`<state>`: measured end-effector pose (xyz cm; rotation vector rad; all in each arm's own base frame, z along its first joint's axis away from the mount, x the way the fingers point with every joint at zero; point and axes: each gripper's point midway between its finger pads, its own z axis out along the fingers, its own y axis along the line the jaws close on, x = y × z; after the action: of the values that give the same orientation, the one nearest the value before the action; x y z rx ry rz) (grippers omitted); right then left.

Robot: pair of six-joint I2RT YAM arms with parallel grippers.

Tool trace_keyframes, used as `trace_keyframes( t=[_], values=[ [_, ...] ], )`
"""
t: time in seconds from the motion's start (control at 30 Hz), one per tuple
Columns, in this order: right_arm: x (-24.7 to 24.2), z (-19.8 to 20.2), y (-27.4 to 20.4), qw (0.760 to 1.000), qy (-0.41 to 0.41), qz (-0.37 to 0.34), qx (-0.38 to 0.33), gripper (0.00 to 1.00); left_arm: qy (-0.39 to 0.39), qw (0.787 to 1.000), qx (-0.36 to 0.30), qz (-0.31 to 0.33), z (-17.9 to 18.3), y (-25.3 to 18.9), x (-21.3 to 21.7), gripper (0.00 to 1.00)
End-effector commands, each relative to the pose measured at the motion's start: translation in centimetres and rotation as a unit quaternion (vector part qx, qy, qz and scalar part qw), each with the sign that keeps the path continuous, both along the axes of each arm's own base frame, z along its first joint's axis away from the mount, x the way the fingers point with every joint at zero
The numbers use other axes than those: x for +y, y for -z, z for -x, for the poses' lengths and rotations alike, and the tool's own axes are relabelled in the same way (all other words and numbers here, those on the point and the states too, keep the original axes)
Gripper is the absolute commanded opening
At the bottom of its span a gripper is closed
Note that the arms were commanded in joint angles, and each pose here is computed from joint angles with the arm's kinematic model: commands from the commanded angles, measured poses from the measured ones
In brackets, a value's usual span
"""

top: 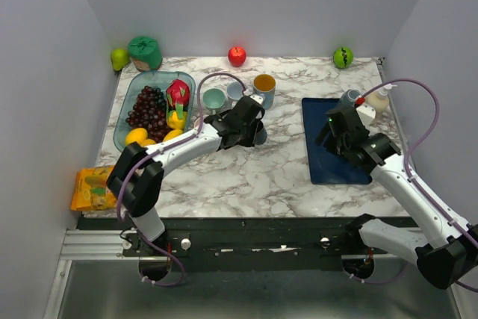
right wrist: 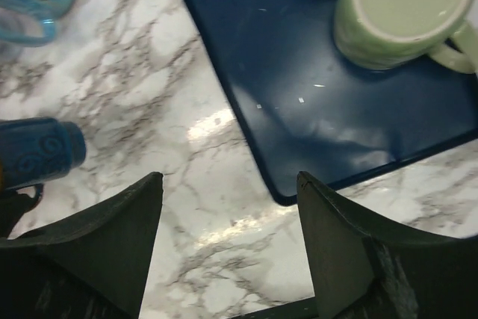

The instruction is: Turn the mug right side up

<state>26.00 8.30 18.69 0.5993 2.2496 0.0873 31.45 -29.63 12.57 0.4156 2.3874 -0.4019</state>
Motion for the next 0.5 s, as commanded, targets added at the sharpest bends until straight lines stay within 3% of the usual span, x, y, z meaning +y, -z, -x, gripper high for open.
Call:
trace_keyframes(
  t=[0.0, 0.2, 0.37, 0.47],
  values=[
    [-3.6, 0.6, 0.7, 0.996, 0.014, 0.077, 0.033, 0.8, -0.032, 0.994, -0.062, -0.084, -3.1, -0.5, 0.7, 0.0],
    [-6.0, 0.6, 1.5, 0.99, 0.019, 0.13, 0.057, 0.83, -0.039, 0.984, -0.067, -0.16, -4.5, 0.7, 0.7, 0.0],
    [-7.7, 0.9, 3.2, 0.984, 0.02, 0.152, 0.093, 0.87, -0.031, 0.982, -0.06, -0.179, -4.7, 2.3, 0.7, 0.0],
    [-8.5, 0.9, 4.1, 0.983, 0.02, 0.152, 0.101, 0.89, -0.028, 0.98, -0.058, -0.186, -4.8, 3.1, 0.6, 0.12]
  ],
)
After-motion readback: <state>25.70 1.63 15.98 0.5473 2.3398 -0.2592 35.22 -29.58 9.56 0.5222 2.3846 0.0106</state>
